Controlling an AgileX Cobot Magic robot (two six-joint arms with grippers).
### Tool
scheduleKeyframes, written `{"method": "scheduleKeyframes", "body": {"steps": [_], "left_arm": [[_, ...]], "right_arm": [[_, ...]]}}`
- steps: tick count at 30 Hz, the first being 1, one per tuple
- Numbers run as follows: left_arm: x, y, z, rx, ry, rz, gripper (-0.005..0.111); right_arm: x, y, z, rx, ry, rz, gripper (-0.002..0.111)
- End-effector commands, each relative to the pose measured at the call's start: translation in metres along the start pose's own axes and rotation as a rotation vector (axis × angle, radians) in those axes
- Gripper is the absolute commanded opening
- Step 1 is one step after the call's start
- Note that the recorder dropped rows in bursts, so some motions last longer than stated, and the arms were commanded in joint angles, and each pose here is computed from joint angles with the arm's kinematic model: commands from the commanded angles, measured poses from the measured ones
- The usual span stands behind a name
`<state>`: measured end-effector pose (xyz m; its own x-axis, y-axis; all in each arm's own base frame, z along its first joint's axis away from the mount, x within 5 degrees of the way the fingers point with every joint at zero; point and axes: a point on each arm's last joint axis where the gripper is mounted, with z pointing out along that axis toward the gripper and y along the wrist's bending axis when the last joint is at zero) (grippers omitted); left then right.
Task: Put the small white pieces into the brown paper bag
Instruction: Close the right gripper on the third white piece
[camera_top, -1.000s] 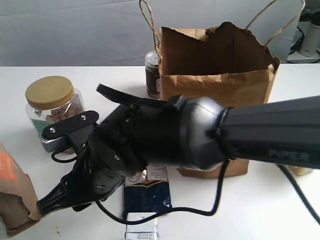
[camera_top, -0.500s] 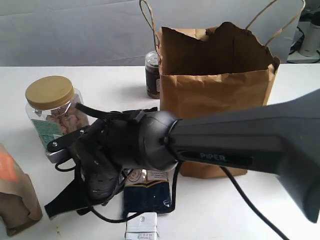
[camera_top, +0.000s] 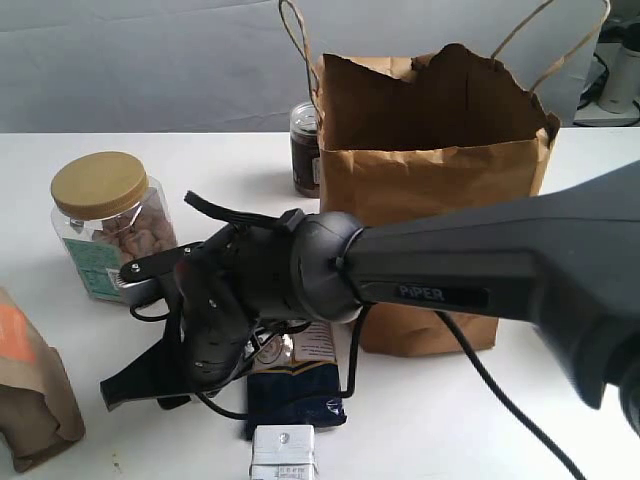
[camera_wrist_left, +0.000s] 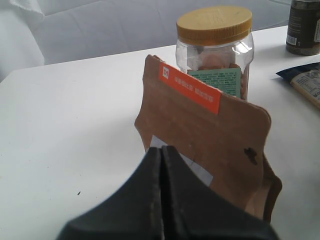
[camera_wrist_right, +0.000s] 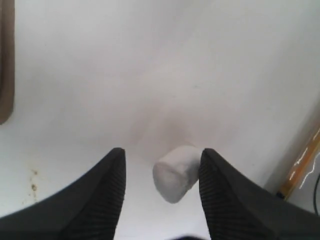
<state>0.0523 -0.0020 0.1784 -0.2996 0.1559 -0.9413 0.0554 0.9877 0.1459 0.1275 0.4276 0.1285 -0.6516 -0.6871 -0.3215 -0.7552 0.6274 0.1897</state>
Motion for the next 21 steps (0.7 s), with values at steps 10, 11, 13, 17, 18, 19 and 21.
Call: {"method": "scheduleKeyframes", "body": {"steps": [10, 11, 13, 17, 18, 19, 21], "left_arm": [[0.0, -0.001, 0.0, 0.009, -0.009, -0.008, 0.0], [0.0, -0.001, 0.0, 0.009, -0.009, -0.008, 0.0], [0.0, -0.001, 0.0, 0.009, -0.009, -0.008, 0.0], [0.0, -0.001, 0.0, 0.009, -0.009, -0.008, 0.0], [0.0, -0.001, 0.0, 0.009, -0.009, -0.008, 0.0], [0.0, -0.001, 0.0, 0.009, -0.009, -0.008, 0.0], [0.0, -0.001, 0.0, 0.009, -0.009, -0.008, 0.0]], "right_arm": [[0.0, -0.004, -0.002, 0.022, 0.028, -0.019, 0.01], [0.001, -0.004, -0.002, 0.023, 0.03, -0.018, 0.007], [0.001, -0.004, -0.003, 0.027, 0.041, -0.019, 0.004], [0.0, -0.004, -0.015, 0.038, 0.038, -0.058, 0.003], [-0.001, -0.004, -0.02, 0.039, 0.032, -0.062, 0.003], [-0.003, -0.003, -0.027, 0.039, 0.023, -0.068, 0.003], [-0.005, -0.002, -0.041, 0.039, 0.005, -0.076, 0.003]]}}
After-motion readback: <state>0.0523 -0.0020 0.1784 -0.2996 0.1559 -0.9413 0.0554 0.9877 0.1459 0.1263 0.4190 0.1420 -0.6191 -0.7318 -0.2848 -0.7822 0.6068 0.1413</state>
